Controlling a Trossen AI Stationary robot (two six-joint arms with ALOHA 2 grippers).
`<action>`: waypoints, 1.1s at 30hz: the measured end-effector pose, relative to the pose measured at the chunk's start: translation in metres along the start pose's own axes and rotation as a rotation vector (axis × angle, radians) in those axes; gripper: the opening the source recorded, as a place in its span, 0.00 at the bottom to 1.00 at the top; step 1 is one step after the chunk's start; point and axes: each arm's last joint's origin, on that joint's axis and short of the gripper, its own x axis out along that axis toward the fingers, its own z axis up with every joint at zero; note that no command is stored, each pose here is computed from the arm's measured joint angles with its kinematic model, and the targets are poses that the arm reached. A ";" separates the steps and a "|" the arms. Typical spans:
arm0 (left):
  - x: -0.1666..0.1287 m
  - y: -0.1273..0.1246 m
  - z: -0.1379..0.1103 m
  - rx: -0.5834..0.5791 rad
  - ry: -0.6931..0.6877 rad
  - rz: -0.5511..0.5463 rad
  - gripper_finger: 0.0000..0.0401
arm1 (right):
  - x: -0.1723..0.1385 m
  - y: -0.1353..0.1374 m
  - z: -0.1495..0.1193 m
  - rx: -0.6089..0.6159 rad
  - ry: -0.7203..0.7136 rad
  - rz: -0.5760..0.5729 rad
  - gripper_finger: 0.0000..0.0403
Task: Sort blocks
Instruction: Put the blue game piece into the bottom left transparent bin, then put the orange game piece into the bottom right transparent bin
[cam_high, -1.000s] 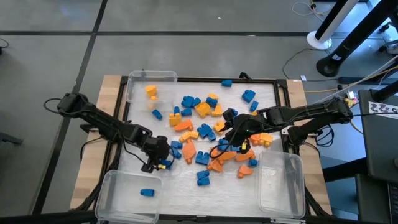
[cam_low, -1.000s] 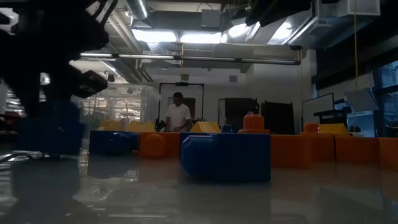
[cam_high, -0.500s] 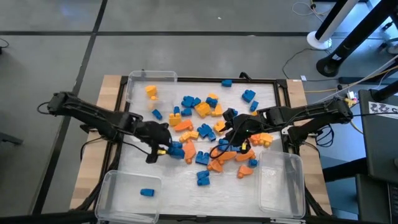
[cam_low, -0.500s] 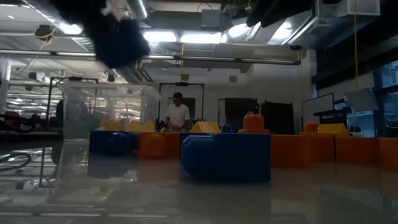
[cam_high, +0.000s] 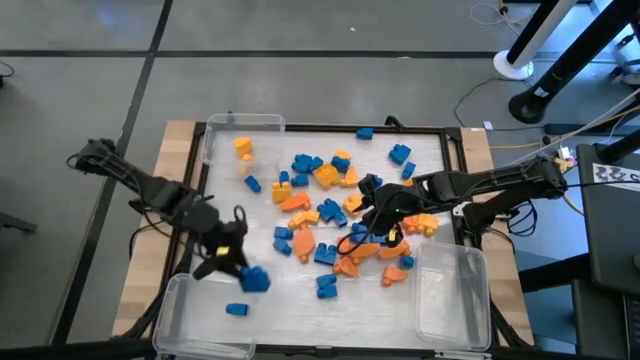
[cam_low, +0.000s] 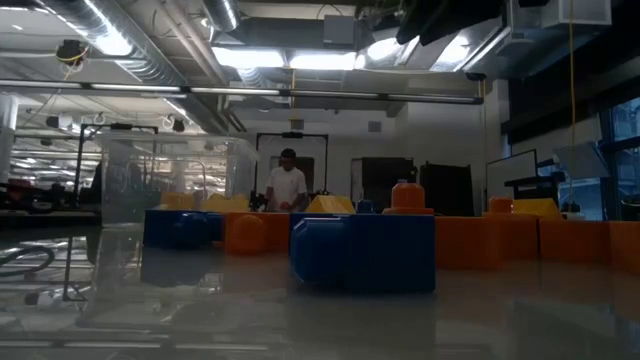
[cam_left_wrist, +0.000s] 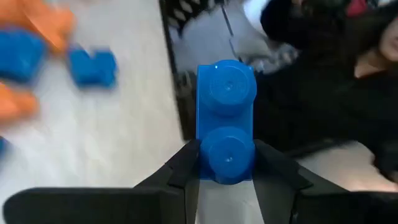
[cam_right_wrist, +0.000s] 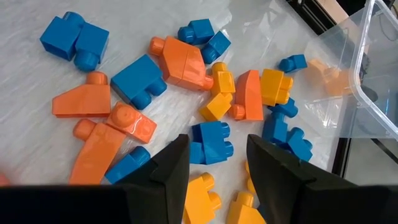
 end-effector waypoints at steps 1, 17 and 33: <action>0.004 -0.003 -0.004 -0.025 0.027 -0.009 0.26 | 0.000 0.000 0.000 0.004 0.000 0.000 0.40; 0.026 -0.022 -0.049 -0.566 0.311 0.109 0.30 | 0.000 0.000 0.000 0.154 -0.004 -0.002 0.40; 0.031 -0.017 -0.053 -0.637 0.332 0.182 0.46 | 0.015 0.005 0.004 0.242 0.018 0.018 0.40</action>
